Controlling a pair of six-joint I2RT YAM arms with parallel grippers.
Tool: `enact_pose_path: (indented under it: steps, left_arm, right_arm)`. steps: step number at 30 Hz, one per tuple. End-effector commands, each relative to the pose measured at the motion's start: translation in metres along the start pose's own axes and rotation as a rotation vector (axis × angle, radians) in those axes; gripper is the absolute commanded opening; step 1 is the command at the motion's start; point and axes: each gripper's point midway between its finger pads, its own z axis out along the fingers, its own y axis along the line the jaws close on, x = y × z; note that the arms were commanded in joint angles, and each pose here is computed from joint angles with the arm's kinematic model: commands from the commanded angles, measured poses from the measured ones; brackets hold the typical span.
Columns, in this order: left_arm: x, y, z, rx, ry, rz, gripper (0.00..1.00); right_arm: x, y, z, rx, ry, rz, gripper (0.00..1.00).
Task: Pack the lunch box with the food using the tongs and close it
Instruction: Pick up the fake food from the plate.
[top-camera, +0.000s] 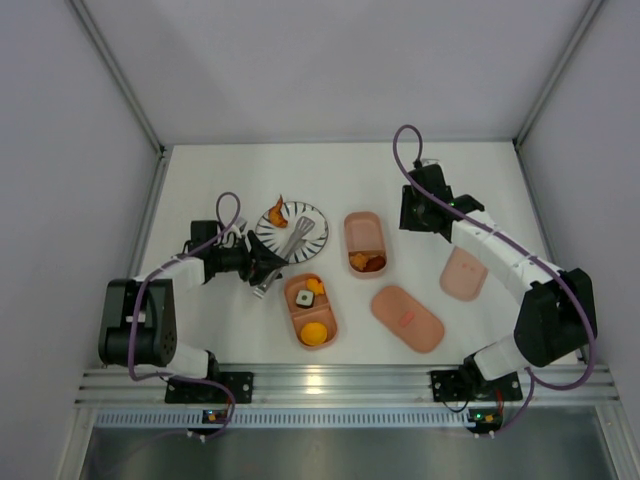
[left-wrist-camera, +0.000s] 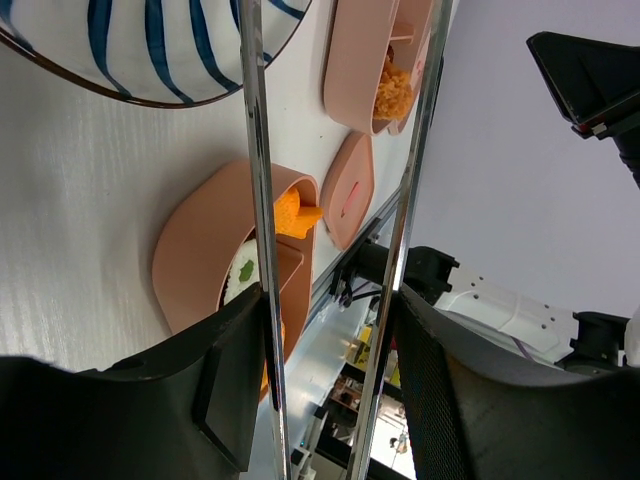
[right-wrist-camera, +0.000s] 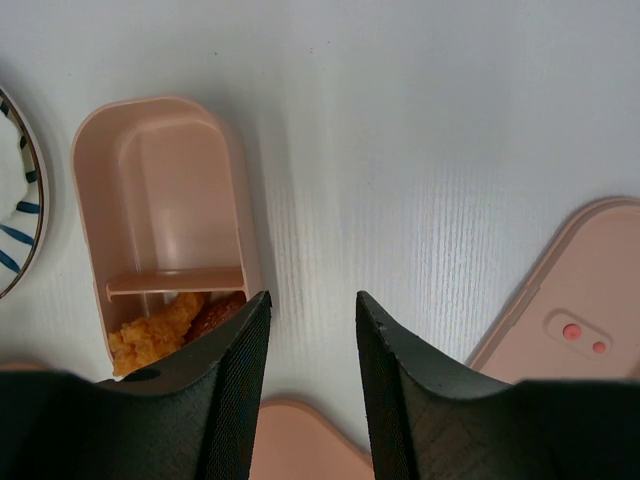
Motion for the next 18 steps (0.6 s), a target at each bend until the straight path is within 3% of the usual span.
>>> enact_pose_path:
  steps: [1, 18]
  left_arm:
    - [-0.0145, -0.0196, -0.0014, 0.065, -0.02, 0.08, 0.55]
    - [-0.0184, -0.0181, 0.0033, 0.084, -0.003, 0.058, 0.53]
  right_arm:
    - [-0.0132, -0.0053, -0.0123, 0.006, -0.051, 0.014, 0.39]
    - [-0.0106, -0.006, -0.0099, 0.008, -0.051, 0.017, 0.39]
